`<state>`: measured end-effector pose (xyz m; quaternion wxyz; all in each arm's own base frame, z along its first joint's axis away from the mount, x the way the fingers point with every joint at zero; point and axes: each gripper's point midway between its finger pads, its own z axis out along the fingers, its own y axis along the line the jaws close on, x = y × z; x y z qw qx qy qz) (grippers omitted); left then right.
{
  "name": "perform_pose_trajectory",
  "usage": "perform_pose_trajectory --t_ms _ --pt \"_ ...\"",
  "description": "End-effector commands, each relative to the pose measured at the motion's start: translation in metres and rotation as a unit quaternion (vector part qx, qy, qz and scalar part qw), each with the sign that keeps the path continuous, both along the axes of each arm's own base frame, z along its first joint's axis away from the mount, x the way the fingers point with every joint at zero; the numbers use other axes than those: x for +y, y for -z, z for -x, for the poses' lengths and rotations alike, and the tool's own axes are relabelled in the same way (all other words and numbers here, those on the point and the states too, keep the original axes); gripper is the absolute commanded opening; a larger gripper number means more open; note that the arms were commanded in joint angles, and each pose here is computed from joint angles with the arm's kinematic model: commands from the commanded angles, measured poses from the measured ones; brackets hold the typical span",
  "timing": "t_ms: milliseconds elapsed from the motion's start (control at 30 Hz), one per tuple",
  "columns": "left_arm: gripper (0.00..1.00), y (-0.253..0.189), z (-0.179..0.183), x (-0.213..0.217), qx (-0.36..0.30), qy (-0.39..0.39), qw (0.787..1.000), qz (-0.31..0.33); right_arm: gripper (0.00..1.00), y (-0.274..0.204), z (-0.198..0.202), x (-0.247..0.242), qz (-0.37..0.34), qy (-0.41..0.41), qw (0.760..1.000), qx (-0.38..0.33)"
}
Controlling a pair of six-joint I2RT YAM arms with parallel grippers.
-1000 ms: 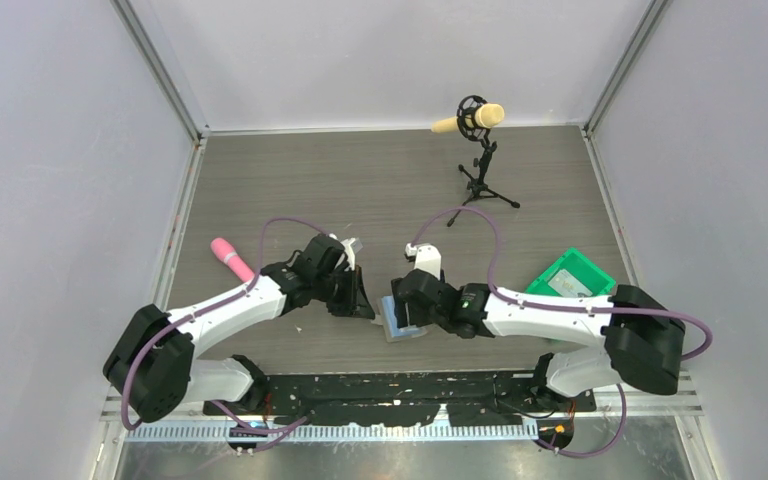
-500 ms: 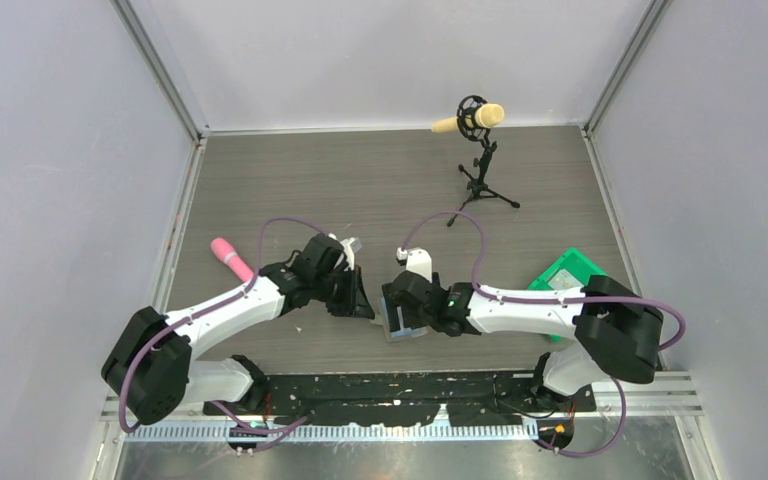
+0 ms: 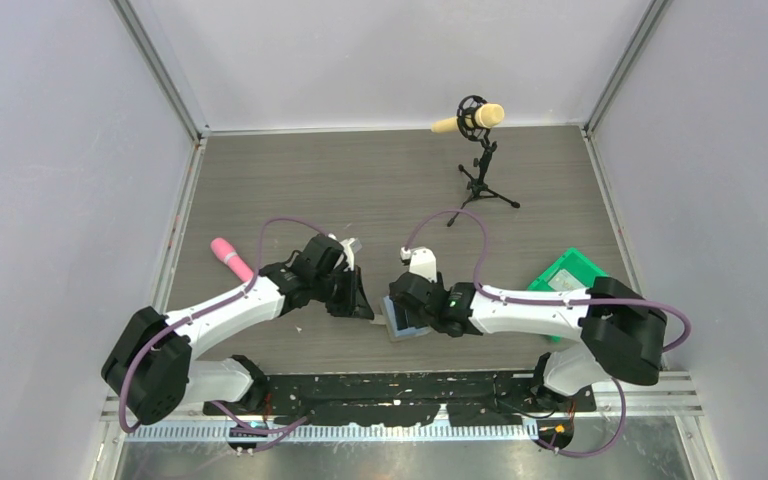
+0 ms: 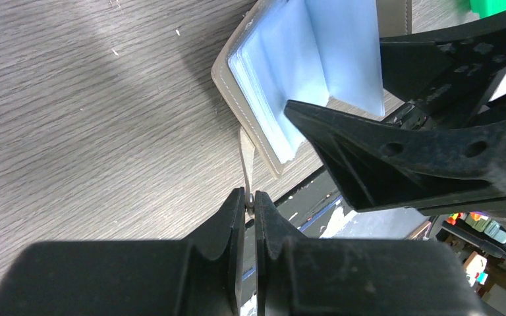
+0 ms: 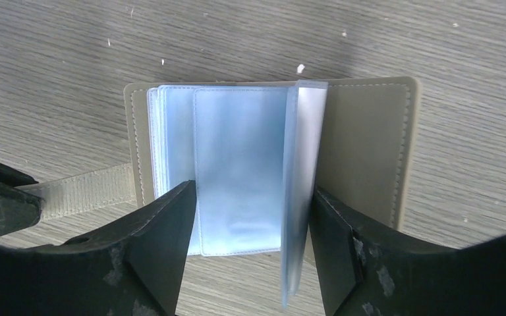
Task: Take the credit cards out of the card holder
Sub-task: Open the card holder at the center of the board.
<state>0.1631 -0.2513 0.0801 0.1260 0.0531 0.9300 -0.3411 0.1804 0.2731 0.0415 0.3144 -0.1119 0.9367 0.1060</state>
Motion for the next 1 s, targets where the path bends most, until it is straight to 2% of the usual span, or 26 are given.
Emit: perform_pose_trajectory --t_ms 0,500,733,967 --pt "0.00 -0.003 -0.001 0.003 -0.012 0.006 1.000 -0.004 0.68 -0.021 -0.009 -0.013 0.001 0.025 0.999 -0.034" --pt "0.00 -0.002 0.001 0.006 -0.012 0.005 1.000 -0.010 0.66 -0.024 -0.008 -0.057 0.046 0.064 0.996 -0.044" --pt "0.00 -0.011 0.003 0.001 -0.011 0.011 1.000 0.008 0.64 -0.027 -0.005 -0.081 0.059 0.091 0.993 -0.044" --pt "0.00 -0.016 0.004 -0.002 -0.010 0.009 1.000 0.023 0.61 -0.046 -0.009 -0.080 0.059 0.094 0.993 -0.049"
